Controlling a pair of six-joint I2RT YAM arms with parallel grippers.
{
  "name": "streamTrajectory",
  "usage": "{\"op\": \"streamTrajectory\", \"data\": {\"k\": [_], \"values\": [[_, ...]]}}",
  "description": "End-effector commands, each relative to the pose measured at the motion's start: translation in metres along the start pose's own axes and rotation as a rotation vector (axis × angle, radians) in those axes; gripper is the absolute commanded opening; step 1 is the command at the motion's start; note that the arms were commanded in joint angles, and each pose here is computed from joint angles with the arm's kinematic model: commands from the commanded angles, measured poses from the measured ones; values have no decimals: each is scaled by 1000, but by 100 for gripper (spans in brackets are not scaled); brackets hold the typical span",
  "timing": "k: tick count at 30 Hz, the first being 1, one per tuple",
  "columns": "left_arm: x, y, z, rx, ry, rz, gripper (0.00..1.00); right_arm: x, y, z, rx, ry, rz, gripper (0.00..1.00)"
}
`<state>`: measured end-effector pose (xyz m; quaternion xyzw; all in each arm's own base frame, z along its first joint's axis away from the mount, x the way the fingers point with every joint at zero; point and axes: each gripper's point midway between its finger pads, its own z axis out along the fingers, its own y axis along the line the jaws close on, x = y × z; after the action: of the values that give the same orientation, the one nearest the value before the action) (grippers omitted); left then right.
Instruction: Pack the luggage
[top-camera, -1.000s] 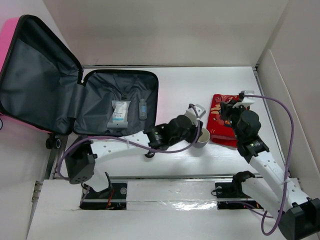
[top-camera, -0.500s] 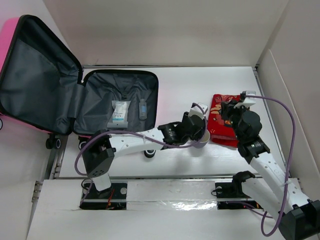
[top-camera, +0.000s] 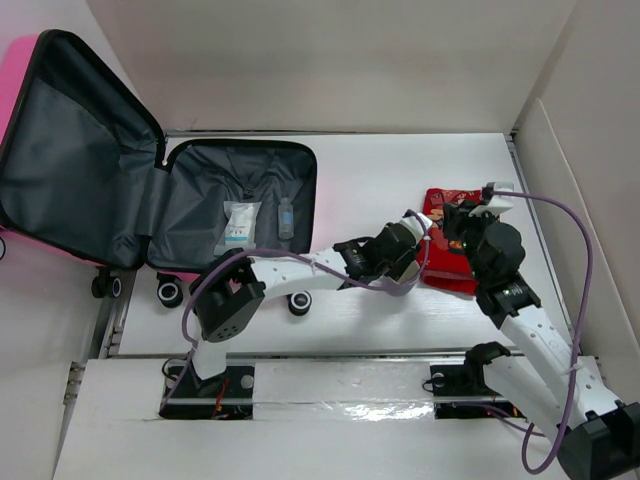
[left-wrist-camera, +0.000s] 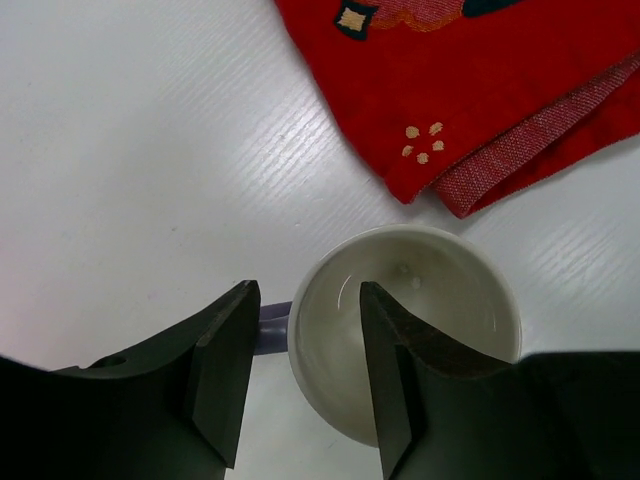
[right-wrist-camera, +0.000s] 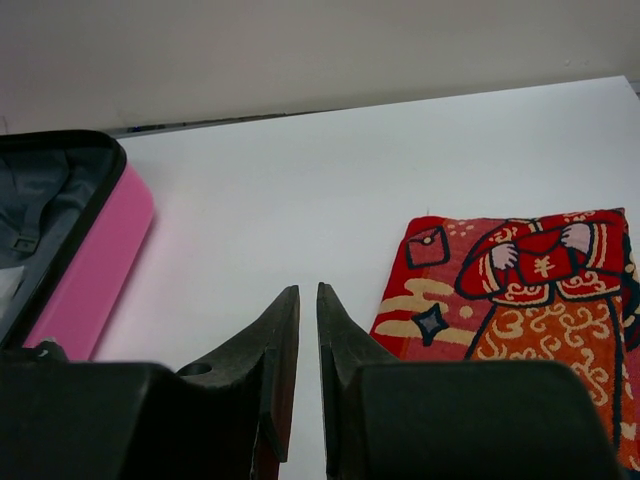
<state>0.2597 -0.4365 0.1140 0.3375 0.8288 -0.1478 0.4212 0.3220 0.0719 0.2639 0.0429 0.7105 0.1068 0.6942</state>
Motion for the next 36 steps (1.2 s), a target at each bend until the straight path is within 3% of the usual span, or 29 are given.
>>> {"op": "streamTrajectory", "data": {"k": [1, 6, 7, 10, 15, 22, 26, 30, 36], "values": [[-14, -3, 2, 49, -32, 41, 39, -22, -3, -2, 18, -62, 12, 19], [-8, -4, 13, 47, -28, 49, 13, -22, -4, -2, 24, -65, 13, 19], [-5, -4, 14, 41, -22, 51, 0, -22, -4, -2, 22, -64, 13, 19], [-7, 2, 13, 12, -35, 42, 0, -23, -4, -3, 24, -62, 12, 19], [-47, 31, -16, -55, -144, -33, 0, -25, -6, -5, 33, -74, 16, 19], [-119, 141, -101, -248, -367, -273, 0, -26, -4, -7, 25, -79, 22, 19], [-133, 227, -153, -394, -474, -442, 0, -24, -5, -7, 25, -76, 29, 19], [-98, 332, -196, -634, -526, -611, 0, -22, 0, -4, 4, -67, 27, 19], [-36, 412, -214, -856, -479, -698, 0, -25, 1, -7, -5, -77, 30, 19]]}}
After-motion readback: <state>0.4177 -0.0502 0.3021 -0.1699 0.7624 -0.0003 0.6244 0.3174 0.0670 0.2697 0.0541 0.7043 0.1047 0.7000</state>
